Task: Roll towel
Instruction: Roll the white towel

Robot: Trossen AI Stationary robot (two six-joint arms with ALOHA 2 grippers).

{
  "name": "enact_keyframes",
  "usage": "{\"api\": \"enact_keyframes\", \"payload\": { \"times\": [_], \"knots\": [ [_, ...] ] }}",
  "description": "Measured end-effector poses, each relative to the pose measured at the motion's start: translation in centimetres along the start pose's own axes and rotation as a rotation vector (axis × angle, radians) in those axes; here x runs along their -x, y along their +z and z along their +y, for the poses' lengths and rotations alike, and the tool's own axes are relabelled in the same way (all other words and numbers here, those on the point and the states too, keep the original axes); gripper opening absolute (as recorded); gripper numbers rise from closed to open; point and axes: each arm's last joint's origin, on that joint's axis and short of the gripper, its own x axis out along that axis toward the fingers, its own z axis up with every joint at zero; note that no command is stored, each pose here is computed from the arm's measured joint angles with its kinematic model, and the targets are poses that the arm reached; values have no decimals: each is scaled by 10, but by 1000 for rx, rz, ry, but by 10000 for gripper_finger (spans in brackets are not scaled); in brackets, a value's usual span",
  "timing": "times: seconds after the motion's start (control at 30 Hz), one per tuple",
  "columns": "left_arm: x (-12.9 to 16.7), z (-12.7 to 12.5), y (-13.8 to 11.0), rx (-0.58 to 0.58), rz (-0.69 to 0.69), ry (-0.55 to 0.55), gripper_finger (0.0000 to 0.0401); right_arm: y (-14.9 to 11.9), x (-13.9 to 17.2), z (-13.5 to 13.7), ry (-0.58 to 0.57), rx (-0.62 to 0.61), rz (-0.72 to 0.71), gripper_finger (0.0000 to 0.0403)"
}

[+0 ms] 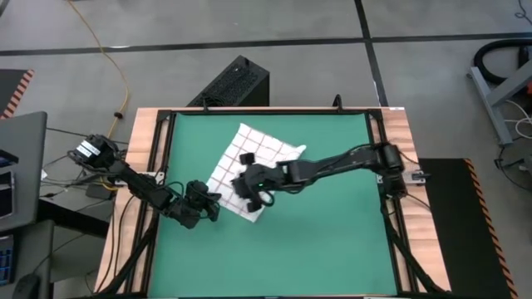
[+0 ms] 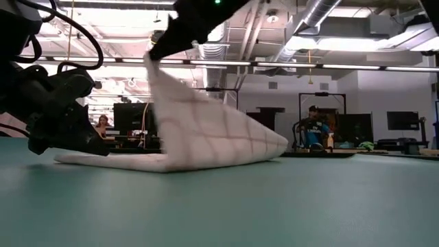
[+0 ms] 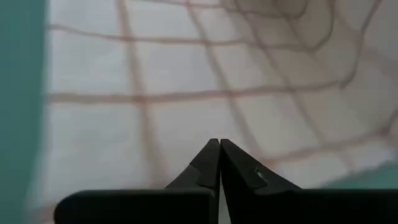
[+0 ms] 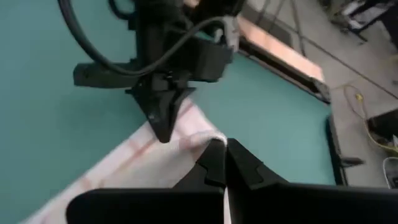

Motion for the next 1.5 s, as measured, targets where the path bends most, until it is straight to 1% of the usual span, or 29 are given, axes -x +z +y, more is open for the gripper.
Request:
{"api": "enact_keyframes", "payload": {
  "times": [0.07, 0.2, 0.27, 0.37, 0.43, 0.53, 0.67, 0.8, 0.9, 1.0, 1.1, 1.2, 1.3, 1.4, 1.5],
  "knots": [
    [0, 0, 0, -3, 4, 2, 0, 7, -10, -2, 9, 4, -22, 12],
    [0, 0, 0, 3, 0, -3, 0, 9, -25, -6, 17, -3, -21, 8],
    [0, -5, 3, 2, -24, -38, 0, 6, -26, -8, 21, -2, 3, 4],
    [1, -18, 9, -58, -57, -116, 0, 5, -23, -17, 10, -8, 12, 3],
    [1, -27, 13, -102, -70, -134, 0, 6, -17, -24, 1, -4, 11, 3],
    [-4, -27, 11, -153, -74, -84, 0, 9, -7, -36, -21, -6, -7, 2],
    [-18, -33, 5, -154, -48, -54, 0, 11, 3, -48, -38, -14, -9, 2],
    [-38, -47, -4, -203, -4, -31, 0, 10, 8, -53, -36, -16, 1, 2],
    [-54, -62, -8, -233, 11, -30, 0, 9, 9, -51, -15, -21, 12, 2],
    [-66, -78, -11, -254, 10, -64, 0, 7, 9, -44, 27, -18, 44, 2],
    [-75, -87, -13, -263, 9, -99, 0, 8, 10, -39, 41, -15, 54, 2],
    [-85, -89, -11, -258, 7, -169, 0, 7, 11, -36, 56, -8, 67, 2],
    [-98, -90, -4, -314, 28, -308, 0, 7, 12, -31, 74, 2, 87, 2],
    [-107, -87, 2, -352, 62, -362, 0, 4, 12, -30, 86, 6, 113, 2],
    [-106, -88, 13, -383, 75, -419, 0, 2, 12, -29, 98, 12, 138, 2]
  ]
}}
